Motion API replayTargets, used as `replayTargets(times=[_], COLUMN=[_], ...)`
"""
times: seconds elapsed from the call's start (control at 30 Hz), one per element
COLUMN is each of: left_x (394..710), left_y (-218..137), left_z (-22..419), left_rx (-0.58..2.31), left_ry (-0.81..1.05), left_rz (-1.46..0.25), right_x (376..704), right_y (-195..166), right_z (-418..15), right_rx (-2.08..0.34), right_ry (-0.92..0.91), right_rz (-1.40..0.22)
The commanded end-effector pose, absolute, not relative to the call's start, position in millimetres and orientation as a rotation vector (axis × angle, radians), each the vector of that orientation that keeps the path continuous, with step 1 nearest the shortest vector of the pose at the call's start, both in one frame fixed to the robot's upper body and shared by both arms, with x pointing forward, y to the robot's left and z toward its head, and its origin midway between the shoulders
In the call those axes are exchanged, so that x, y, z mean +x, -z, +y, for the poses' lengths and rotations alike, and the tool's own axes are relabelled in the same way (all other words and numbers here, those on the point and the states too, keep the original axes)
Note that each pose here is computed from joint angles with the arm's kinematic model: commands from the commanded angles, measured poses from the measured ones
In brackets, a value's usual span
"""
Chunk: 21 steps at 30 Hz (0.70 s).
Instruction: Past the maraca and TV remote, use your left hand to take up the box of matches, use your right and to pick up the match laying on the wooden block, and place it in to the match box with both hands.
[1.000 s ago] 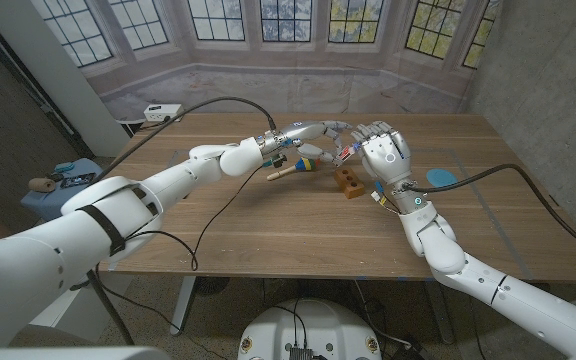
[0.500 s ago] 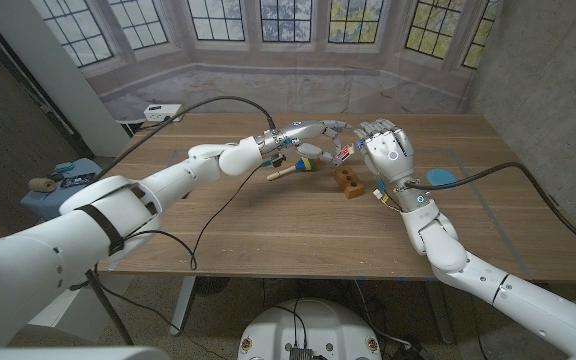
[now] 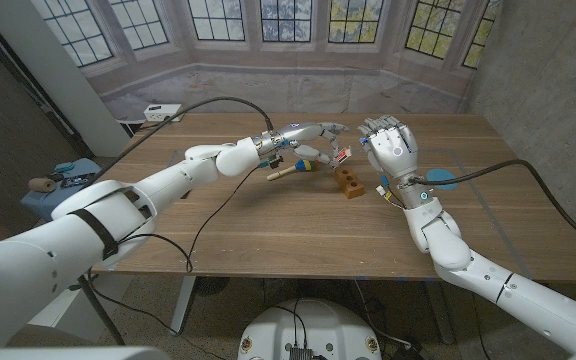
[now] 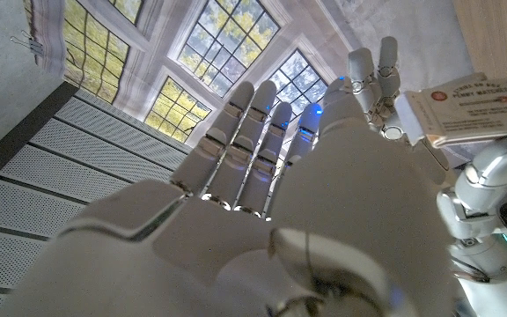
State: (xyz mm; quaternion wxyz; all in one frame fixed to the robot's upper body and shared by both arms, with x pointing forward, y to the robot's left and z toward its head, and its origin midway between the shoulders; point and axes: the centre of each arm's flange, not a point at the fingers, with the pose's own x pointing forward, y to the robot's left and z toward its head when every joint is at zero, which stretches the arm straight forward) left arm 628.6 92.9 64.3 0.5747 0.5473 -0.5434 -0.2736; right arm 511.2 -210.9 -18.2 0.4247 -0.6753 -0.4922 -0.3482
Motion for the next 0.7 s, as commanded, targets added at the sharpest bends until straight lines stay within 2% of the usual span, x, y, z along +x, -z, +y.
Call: replayTargets(times=[0.03, 0.7], left_x=[630, 631], left_y=[-62, -62], left_z=[101, 110], left_rx=[1.308, 1.353], left_ry=[0.64, 0.643], left_rz=[-1.249, -1.215], right_x=[514, 522], right_y=[12, 0], right_z=[-213, -218], right_rx=[-1.653, -1.582], right_ry=[0.854, 0.839], right_rz=[-1.196, -1.145])
